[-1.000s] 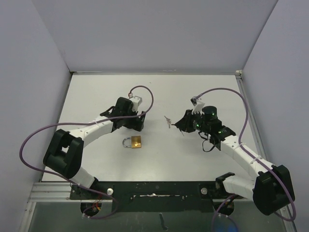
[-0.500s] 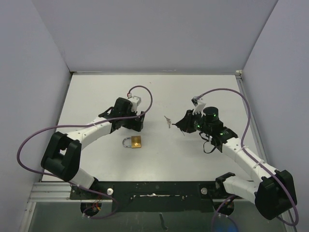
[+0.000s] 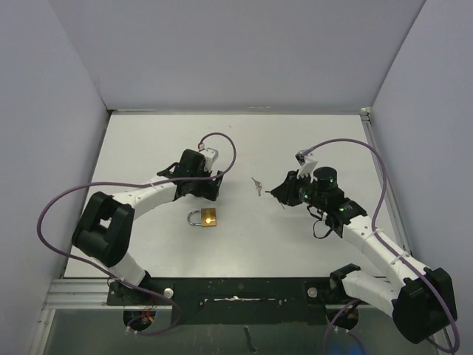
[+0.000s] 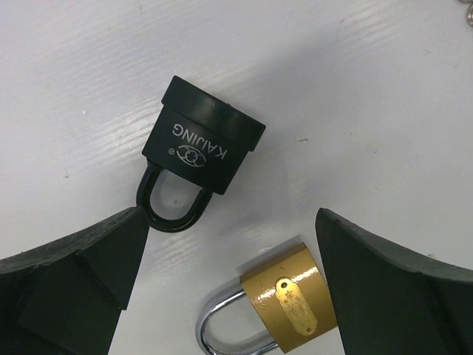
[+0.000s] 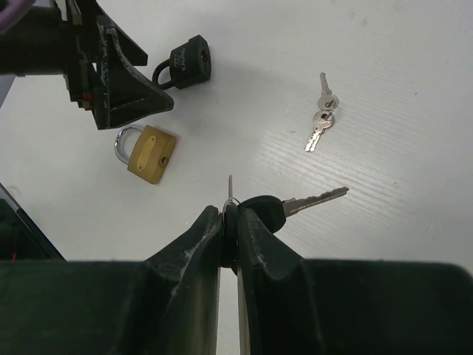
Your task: Unlock with the key
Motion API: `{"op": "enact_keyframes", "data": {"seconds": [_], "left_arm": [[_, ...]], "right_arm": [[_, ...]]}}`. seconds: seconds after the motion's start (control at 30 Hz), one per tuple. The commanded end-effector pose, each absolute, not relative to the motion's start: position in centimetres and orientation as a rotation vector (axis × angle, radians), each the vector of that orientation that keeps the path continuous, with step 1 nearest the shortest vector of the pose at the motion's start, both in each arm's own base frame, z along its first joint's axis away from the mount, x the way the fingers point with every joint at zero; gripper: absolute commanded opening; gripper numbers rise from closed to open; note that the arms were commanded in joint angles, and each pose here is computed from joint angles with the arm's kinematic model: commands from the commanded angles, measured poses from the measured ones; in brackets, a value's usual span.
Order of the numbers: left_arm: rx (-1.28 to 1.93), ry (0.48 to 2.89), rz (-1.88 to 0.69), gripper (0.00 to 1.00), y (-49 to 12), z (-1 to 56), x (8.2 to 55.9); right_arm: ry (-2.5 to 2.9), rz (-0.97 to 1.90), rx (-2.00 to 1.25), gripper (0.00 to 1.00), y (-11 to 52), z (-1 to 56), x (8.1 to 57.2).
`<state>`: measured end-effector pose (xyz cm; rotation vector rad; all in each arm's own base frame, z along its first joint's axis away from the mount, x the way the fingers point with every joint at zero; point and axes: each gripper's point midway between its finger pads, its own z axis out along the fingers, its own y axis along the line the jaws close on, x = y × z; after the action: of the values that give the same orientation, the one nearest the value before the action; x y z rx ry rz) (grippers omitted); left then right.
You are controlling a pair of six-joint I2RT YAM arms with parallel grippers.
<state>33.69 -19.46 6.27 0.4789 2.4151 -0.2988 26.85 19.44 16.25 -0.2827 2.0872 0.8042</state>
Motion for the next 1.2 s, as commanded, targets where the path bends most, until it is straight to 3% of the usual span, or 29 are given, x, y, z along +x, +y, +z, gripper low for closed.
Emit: {"op": "enact_keyframes", "data": {"seconds": [0.0,0.37,0.83,1.17], "left_arm": [[0.489,2.337,-0.255,0.98,-20.0,6.9,36.8],[0.565,2.225,-0.199,0.98,-20.0,6.1,39.5],[0.580,2.284,-0.220,0.98,-20.8,4.4,40.6],[0.580,2.368,-0.233,0.89,-20.8,2.9,39.7]], "right_arm": [[2.028,0.786,-0.306,0.00,19.4,17.4,27.5],[2.024,0.793,-0.308,0.00,19.4,17.2,27.9],[2.031,0.799,-0.303,0.00,19.3,16.9,28.0],[2.030,0.799,-0.299,0.00,19.2,16.8,28.0]]}}
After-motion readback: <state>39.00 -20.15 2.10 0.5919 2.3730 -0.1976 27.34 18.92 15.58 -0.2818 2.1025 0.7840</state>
